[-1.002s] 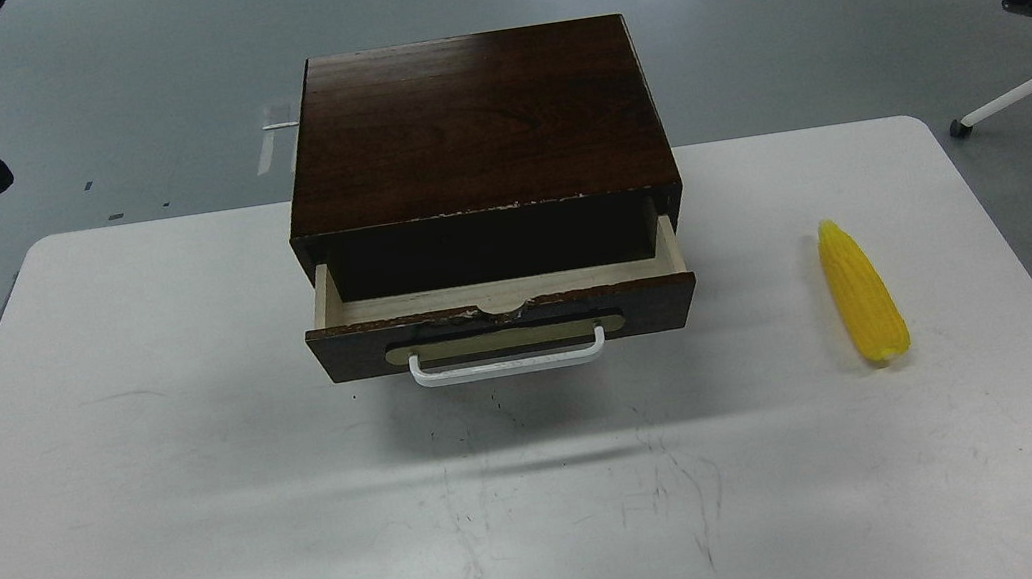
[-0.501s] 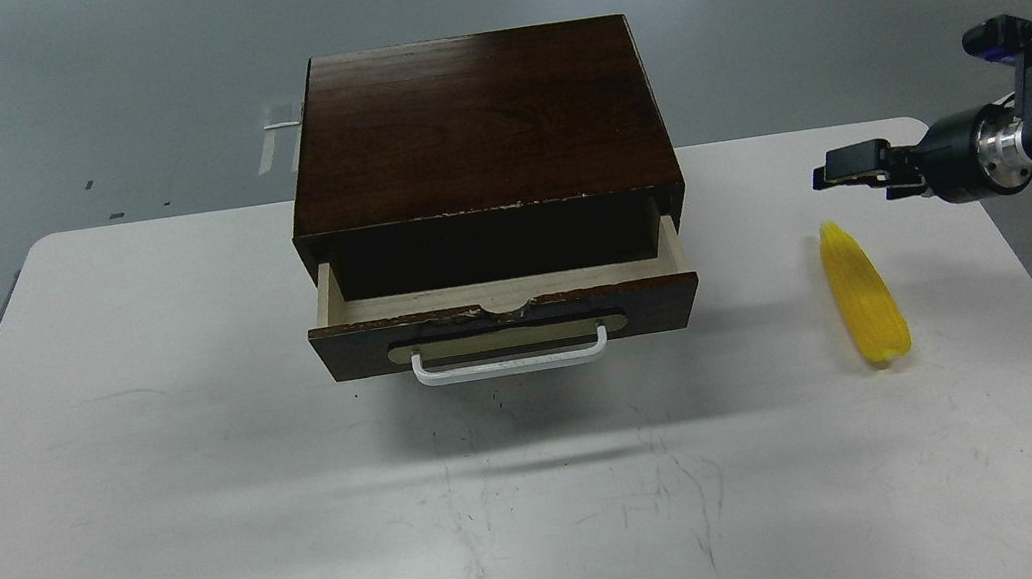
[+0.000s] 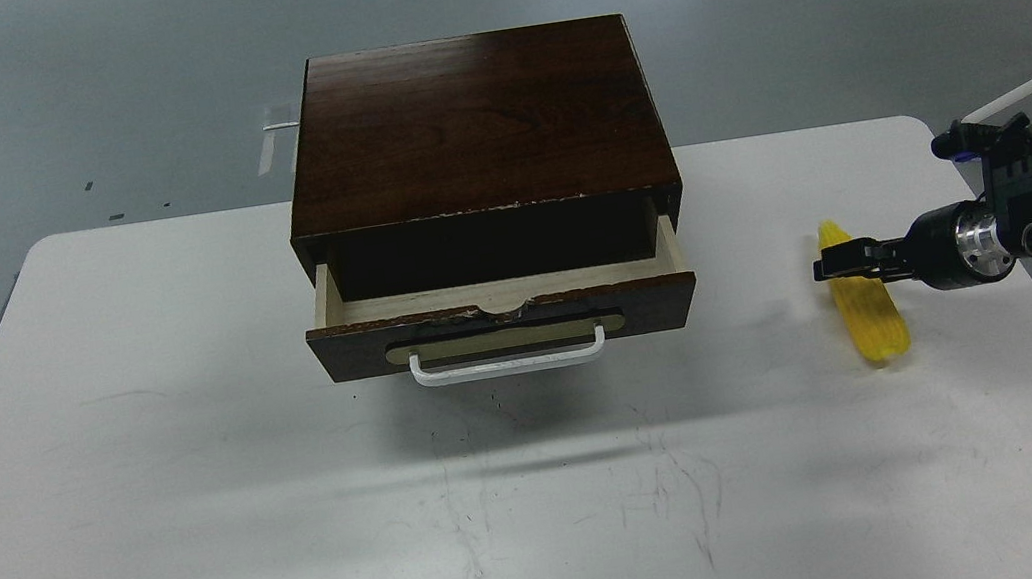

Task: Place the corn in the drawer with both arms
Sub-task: 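Reach the right gripper down to the yellow corn cob and grasp it, then lift the corn with the right gripper and carry it over the box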

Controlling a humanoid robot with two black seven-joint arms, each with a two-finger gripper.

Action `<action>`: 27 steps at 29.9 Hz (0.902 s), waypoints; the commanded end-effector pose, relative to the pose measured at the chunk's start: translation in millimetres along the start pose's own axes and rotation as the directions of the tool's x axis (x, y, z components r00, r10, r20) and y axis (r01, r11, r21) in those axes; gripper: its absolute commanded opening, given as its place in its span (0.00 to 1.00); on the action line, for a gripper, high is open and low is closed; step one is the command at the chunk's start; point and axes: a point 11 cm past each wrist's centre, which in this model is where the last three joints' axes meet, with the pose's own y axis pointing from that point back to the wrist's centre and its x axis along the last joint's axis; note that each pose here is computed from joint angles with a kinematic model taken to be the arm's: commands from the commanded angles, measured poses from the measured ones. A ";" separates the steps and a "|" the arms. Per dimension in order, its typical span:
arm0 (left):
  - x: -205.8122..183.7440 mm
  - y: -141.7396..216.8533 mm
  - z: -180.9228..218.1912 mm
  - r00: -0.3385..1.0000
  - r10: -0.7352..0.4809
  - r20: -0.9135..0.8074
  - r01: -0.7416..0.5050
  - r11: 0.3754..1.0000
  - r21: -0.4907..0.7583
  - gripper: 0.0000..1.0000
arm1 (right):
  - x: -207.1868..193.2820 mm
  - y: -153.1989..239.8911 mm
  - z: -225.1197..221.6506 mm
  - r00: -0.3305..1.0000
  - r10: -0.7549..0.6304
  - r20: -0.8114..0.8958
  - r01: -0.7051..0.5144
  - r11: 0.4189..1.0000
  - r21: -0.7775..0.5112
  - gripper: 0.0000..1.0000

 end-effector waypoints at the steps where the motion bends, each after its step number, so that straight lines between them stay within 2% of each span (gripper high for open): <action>1: -0.7 -0.4 -1.4 1.000 -0.002 0.002 0.002 1.000 0.005 0.98 | -8.9 -4.9 1.6 1.000 -0.014 0.001 0.014 1.000 -0.001 0.63; 2: -1.1 -0.6 -2.0 1.000 -0.003 0.000 0.003 1.000 0.005 0.98 | -10.0 -6.0 0.6 1.000 -0.018 -0.001 0.018 1.000 0.000 0.57; 3: -1.4 -0.8 -3.0 1.000 -0.004 0.000 0.004 1.000 0.007 0.98 | -11.7 -7.9 -0.8 1.000 -0.021 -0.003 0.021 1.000 0.004 0.42; 4: -1.5 -0.9 -2.7 1.000 -0.004 -0.001 0.004 1.000 0.006 0.98 | -10.7 -7.5 -0.7 1.000 -0.019 -0.003 0.019 1.000 0.002 0.33; 5: -1.5 -0.9 -2.7 1.000 -0.004 -0.001 0.004 1.000 0.006 0.98 | -7.6 -6.5 -2.4 1.000 -0.012 -0.006 0.012 1.000 0.004 0.18; 6: -1.1 -0.6 -2.1 1.000 -0.003 0.000 0.003 1.000 0.005 0.98 | -2.2 -4.8 -5.4 1.000 -0.001 -0.007 0.002 1.000 0.011 0.10; 8: -0.7 -0.4 -1.4 1.000 -0.002 0.002 0.002 1.000 0.005 0.98 | 4.6 -2.7 -9.2 1.000 0.013 -0.009 -0.013 1.000 0.017 0.08; 10: 0.0 0.2 -0.9 1.000 -0.001 0.006 0.001 1.000 0.008 0.98 | 29.1 8.2 -18.9 0.997 0.070 -0.017 -0.069 0.997 0.035 0.03; 12: 1.1 1.0 0.8 1.000 0.000 0.012 0.000 1.000 0.008 0.98 | 73.5 30.3 -45.9 0.985 0.172 -0.022 -0.170 0.981 0.094 0.00; 14: 1.0 1.1 1.0 1.000 -0.001 0.014 0.001 1.000 0.010 0.98 | 97.8 47.0 -58.0 0.972 0.234 -0.017 -0.230 0.965 0.126 0.00; 15: 1.8 1.7 2.1 1.000 0.000 0.020 0.000 1.000 0.014 0.98 | 124.5 68.0 -73.9 0.954 0.301 -0.015 -0.294 0.942 0.163 0.00; 18: 3.5 3.5 2.3 1.000 0.003 0.030 -0.003 1.000 0.023 0.98 | 174.6 113.7 -129.9 0.910 0.409 -0.073 -0.379 0.889 0.257 0.00; 22: 3.8 3.7 3.8 1.000 0.003 0.031 -0.004 1.000 0.017 0.98 | 193.6 149.7 -191.0 0.875 0.455 -0.164 -0.377 0.854 0.359 0.00; 23: 4.2 4.1 3.3 1.000 0.004 0.030 -0.005 1.000 0.018 0.98 | 193.1 158.1 -221.1 0.857 0.460 -0.234 -0.347 0.850 0.397 0.00; 26: 4.2 4.2 2.9 0.999 0.004 0.032 -0.005 1.000 0.020 0.98 | 169.7 155.1 -289.2 0.775 0.438 -0.456 -0.226 0.865 0.447 0.00; 27: 4.7 4.3 3.0 0.999 0.005 0.033 -0.006 1.000 0.020 0.98 | 165.3 153.6 -297.1 0.748 0.441 -0.495 -0.214 0.867 0.450 0.00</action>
